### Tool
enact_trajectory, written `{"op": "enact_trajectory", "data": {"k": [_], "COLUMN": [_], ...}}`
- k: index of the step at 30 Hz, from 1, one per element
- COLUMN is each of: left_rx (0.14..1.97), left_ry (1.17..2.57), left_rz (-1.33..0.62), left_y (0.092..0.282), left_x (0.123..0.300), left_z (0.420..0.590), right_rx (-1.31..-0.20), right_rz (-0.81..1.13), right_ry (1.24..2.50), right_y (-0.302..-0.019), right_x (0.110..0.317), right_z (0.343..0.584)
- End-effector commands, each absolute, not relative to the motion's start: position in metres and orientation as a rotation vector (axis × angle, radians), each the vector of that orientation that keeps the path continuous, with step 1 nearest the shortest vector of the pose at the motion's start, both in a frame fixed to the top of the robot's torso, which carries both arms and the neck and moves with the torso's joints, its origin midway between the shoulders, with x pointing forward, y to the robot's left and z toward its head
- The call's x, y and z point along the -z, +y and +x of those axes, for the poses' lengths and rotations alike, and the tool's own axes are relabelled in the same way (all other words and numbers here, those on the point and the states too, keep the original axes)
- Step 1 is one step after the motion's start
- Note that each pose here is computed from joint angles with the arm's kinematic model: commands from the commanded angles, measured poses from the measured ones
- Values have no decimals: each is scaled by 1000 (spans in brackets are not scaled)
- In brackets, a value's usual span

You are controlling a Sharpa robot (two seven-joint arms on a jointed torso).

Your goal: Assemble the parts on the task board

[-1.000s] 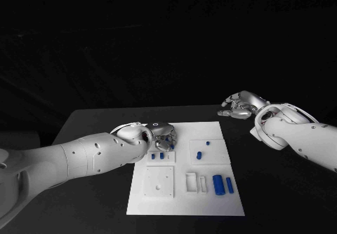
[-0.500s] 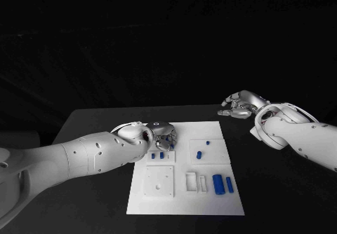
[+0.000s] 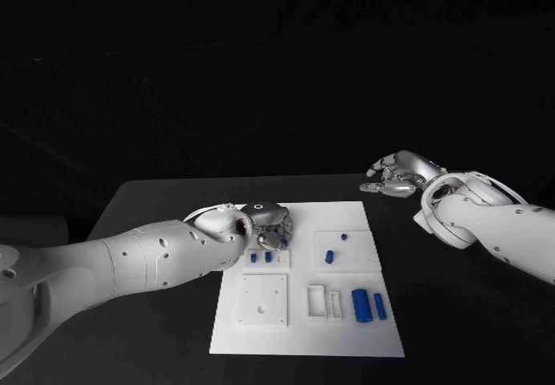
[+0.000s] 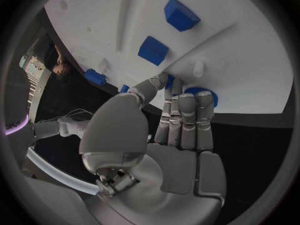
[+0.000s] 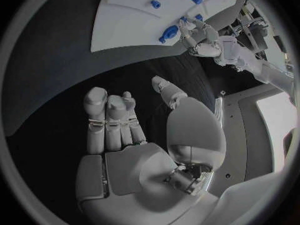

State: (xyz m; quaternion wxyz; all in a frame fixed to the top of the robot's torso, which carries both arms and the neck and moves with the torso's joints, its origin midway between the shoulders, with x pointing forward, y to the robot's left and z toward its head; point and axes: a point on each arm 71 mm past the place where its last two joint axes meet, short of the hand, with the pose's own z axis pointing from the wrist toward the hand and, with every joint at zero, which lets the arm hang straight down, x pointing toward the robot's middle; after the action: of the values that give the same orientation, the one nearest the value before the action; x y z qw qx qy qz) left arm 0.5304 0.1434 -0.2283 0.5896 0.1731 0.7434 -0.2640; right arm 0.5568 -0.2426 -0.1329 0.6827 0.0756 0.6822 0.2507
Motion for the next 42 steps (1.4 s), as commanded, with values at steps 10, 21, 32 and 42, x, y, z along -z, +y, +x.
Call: {"op": "enact_trajectory", "data": {"k": [10,21,32,42], "left_rx": [697,754,728,711], "left_ry": [1752,1675,1726,1752], "left_rz": [237,156,112,96], "left_y": [154,162,193,209], "left_x": [231,208,198,202], "left_z": [525,527,522,520], "right_rx": [-569,-566,-560,-560], "right_rz": [154,156,160,160], "right_ry": [1535,1535,1535,1534], "right_y": [-241,-242,-245,-246], "right_x": [133,133,133,133], "right_z": [556,557,556,556]}}
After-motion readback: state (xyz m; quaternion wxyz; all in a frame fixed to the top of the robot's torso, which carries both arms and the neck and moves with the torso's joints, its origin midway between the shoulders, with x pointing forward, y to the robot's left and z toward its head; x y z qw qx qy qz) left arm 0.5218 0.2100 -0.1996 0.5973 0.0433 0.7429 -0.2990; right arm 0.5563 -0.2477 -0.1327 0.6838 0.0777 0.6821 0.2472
